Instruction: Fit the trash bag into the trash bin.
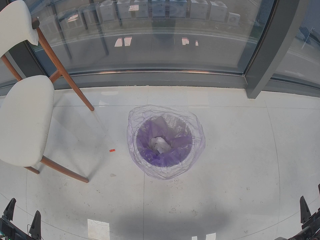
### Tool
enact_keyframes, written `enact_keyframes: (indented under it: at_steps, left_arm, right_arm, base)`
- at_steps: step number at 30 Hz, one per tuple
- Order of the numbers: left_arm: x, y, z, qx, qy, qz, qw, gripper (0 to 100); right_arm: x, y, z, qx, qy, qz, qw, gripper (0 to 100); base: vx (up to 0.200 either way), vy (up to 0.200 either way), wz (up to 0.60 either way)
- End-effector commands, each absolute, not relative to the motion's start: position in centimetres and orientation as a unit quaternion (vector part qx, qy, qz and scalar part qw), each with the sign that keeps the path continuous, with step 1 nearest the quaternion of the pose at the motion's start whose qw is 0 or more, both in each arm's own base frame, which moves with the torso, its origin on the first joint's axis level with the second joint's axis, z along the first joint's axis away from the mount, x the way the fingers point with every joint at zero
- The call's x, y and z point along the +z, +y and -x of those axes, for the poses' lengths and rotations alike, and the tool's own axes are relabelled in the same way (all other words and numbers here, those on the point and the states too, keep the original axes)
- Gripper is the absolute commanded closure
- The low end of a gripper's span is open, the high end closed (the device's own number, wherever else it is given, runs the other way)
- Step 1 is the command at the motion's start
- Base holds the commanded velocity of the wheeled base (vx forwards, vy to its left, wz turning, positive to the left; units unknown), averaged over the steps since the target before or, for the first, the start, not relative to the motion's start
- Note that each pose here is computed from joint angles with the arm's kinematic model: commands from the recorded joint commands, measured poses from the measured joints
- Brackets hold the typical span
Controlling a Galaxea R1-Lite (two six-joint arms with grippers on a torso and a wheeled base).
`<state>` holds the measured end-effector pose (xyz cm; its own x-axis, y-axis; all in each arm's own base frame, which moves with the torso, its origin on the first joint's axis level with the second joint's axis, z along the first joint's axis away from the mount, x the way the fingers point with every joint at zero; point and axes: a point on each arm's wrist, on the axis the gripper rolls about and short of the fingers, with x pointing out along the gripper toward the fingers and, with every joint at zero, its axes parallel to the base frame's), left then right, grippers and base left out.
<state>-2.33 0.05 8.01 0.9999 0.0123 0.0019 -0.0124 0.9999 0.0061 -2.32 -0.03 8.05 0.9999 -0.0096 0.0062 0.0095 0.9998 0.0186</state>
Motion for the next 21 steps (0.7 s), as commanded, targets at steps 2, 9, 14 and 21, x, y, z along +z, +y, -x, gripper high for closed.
enact_keyframes:
  at_steps: [2,9,14,21]
  left_arm:
    - [7.57,0.05,2.19,0.005,0.008,-0.003,1.000,0]
    - [7.57,0.05,2.19,0.006,0.008,-0.003,1.000,0]
    - [7.57,0.06,2.19,0.007,0.008,-0.003,1.000,0]
    - [7.57,0.05,2.19,0.008,0.008,-0.003,1.000,0]
  right_arm:
    - [7.57,-0.04,2.27,-0.005,0.000,-0.010,1.000,0]
    - [7.57,-0.03,2.27,-0.005,0.000,-0.009,1.000,0]
    - [7.57,-0.03,2.27,-0.005,0.000,-0.008,1.000,0]
    - [7.57,-0.03,2.27,-0.005,0.000,-0.008,1.000,0]
  base:
    - [0.000,0.000,0.00]
    - [0.000,0.200,0.00]
    - [0.000,0.000,0.00]
    - [0.000,0.000,0.00]
